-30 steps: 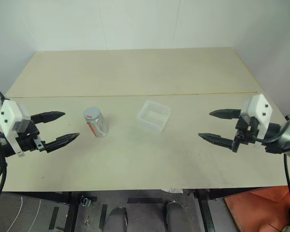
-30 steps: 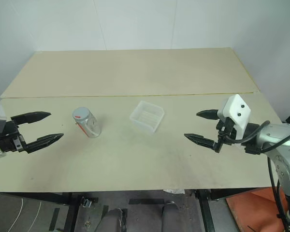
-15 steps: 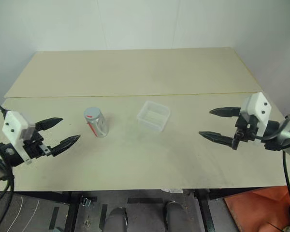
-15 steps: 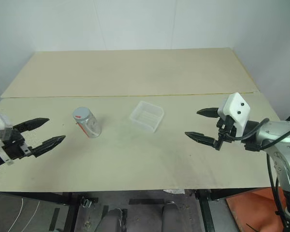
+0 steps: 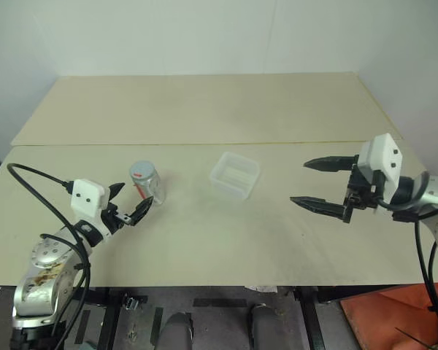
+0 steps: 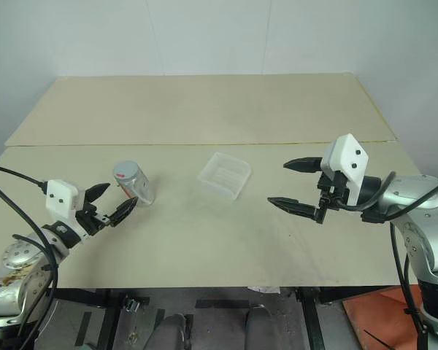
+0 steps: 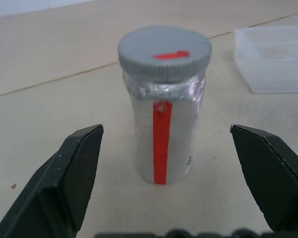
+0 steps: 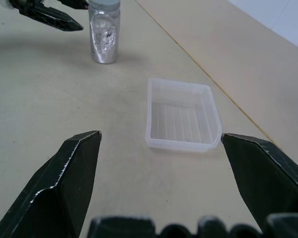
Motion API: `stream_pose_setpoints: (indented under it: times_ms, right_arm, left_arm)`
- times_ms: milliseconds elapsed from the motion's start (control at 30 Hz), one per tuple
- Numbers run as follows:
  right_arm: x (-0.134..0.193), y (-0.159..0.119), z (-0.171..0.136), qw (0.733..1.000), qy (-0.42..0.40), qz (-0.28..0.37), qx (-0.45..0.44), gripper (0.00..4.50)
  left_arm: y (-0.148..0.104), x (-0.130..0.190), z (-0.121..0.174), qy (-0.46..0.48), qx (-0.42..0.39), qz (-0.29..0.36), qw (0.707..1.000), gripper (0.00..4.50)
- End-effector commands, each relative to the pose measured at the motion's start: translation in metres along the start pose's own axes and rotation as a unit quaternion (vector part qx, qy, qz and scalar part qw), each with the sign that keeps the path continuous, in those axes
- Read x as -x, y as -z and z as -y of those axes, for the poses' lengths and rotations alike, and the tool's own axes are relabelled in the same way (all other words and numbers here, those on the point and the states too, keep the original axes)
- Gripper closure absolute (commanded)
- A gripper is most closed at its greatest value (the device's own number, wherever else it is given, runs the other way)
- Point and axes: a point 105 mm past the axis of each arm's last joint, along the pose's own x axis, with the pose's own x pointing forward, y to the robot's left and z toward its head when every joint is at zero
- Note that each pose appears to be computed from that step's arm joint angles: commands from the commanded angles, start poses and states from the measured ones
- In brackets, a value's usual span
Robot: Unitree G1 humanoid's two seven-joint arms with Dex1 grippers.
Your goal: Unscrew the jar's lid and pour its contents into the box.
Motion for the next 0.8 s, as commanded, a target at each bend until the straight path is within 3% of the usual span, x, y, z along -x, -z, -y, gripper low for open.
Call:
stream_pose_setpoints:
  times_ms: [33,667,800]
  right_arm:
    - [0.001,-0.018,-0.001,0.999,0.001,0.019,0.040,0.00]
    - [0.007,-0.022,-0.010,0.998,0.013,0.014,0.055,0.00]
    - [0.009,-0.022,-0.010,0.998,0.013,0.011,0.057,0.00]
  left_arm:
    - [-0.006,-0.008,-0.002,-0.016,-0.001,0.027,1.000,0.05]
    - [-0.003,-0.045,0.007,-0.016,0.006,0.074,0.997,0.05]
    - [-0.004,-0.050,0.006,-0.020,0.001,0.081,0.996,0.92]
